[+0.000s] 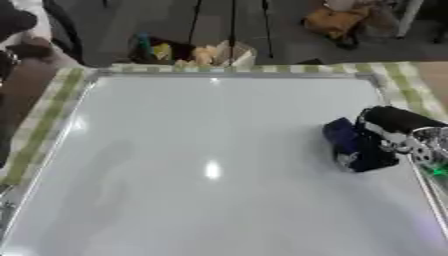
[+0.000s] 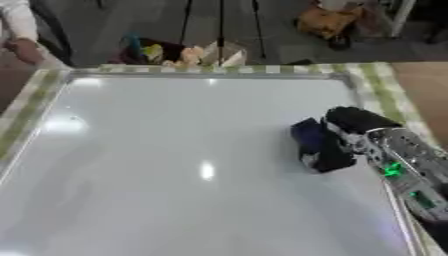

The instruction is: Wipe the whiteboard clean with a brush.

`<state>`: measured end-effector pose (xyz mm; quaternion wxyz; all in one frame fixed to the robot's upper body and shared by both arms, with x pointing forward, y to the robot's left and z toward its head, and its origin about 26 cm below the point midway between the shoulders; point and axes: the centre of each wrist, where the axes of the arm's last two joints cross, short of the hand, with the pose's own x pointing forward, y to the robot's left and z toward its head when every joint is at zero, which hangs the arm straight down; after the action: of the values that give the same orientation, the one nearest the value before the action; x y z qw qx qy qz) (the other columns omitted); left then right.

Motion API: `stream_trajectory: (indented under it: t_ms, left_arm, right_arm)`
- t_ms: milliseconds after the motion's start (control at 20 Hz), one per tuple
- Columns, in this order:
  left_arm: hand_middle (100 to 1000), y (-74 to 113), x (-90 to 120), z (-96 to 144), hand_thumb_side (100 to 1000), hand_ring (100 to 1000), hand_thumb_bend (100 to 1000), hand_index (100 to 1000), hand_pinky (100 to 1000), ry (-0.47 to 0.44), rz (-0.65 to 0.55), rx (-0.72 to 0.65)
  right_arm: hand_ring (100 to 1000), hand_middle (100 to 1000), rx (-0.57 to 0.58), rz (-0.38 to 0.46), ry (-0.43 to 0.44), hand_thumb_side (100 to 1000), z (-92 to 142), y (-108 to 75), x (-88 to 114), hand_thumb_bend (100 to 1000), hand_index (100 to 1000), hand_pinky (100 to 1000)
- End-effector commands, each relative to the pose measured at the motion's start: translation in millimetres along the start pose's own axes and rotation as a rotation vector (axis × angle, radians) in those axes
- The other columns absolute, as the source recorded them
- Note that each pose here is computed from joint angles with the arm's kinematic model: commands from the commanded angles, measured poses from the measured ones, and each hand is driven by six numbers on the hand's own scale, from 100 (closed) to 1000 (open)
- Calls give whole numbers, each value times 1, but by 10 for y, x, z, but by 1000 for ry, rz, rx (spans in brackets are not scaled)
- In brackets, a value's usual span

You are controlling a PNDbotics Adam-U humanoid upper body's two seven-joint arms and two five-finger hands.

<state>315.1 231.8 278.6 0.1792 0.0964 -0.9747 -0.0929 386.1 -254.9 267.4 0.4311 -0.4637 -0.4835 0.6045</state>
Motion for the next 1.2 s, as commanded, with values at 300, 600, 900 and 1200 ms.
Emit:
stream_trajectory:
  t_ms: [300, 600, 900, 1200]
  left_arm:
    - [691, 29, 66, -71, 984, 808, 100, 814, 684, -37, -2, -2]
    - [691, 22, 67, -71, 984, 808, 100, 813, 684, -35, 2, -3]
    - [691, 20, 70, -78, 983, 808, 100, 813, 684, -38, 1, -2]
    - [691, 23, 69, -75, 982, 808, 100, 813, 683, -38, -6, -3]
  right_arm:
    - [443, 299, -18, 60, -83, 533, 194, -145, 190, 100, 414, 330]
    - [447, 302, -16, 89, -127, 535, 263, -163, 355, 100, 419, 333]
    - [474, 341, 18, 102, -145, 605, 242, -90, 421, 100, 458, 359]
    - [623, 465, 42, 121, -153, 820, 247, -82, 424, 100, 545, 465]
